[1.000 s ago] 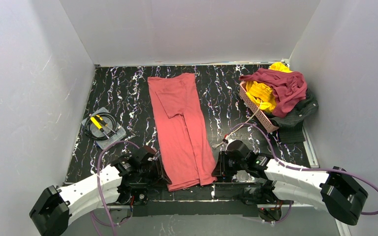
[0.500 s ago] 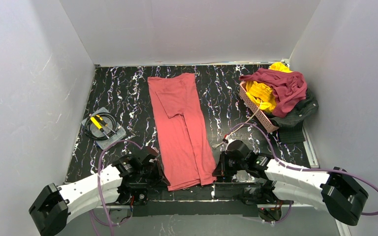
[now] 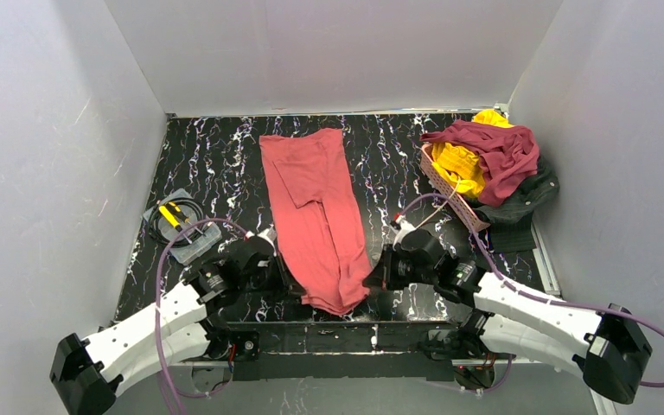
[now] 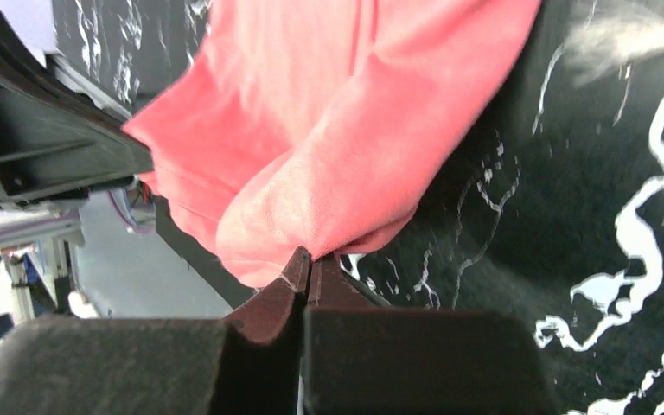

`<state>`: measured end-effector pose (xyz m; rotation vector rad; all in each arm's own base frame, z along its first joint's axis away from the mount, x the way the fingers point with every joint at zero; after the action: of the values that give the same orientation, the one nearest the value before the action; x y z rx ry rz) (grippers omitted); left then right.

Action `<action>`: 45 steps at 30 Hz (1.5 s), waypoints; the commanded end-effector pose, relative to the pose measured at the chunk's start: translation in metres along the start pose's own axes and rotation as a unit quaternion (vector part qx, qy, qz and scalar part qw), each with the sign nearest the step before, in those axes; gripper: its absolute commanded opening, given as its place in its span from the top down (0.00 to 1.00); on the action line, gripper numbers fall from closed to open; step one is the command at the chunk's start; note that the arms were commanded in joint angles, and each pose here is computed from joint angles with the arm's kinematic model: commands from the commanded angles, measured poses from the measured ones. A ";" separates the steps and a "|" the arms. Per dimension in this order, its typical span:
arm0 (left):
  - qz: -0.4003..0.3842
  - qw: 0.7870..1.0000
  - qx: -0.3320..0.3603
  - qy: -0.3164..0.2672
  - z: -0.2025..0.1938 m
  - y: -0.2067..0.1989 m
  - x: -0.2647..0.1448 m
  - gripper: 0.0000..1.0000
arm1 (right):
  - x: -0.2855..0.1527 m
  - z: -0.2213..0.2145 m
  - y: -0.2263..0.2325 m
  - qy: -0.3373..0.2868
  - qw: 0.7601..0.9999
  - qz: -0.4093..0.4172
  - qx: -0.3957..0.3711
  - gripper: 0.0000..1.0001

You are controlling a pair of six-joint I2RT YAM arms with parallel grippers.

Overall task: Fold and stack the mixed laundry pile
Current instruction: Fold the T-shirt at the center of the board.

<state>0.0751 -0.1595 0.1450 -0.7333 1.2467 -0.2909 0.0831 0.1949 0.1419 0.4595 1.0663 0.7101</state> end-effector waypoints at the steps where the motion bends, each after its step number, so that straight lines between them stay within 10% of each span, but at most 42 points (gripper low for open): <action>1: 0.019 0.999 0.019 -0.046 0.027 -0.006 0.006 1.00 | 0.000 0.039 0.021 -0.069 0.997 -0.027 -0.033 0.99; 26: -0.016 0.984 -0.024 -0.176 0.205 -0.002 0.036 1.00 | 0.117 0.210 0.019 -0.142 0.982 -0.052 -0.111 0.99; 45: -0.023 0.989 -0.033 -0.141 0.268 0.018 0.062 0.96 | 0.141 0.254 -0.010 -0.148 0.978 -0.096 -0.107 0.99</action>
<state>0.3280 -0.0932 0.1036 -0.8502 1.0348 -0.1257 0.3358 0.2831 0.1340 0.2765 0.8162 0.5351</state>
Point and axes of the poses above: each gripper's point midway between its finger pads, its own x axis out along the fingers, its own y axis along the line the jaws close on, z = x × y, the point moved 8 cm from there along -x, back along the fingers, and after that the axes turned 3 degrees about -x, right-handed, at the moved point
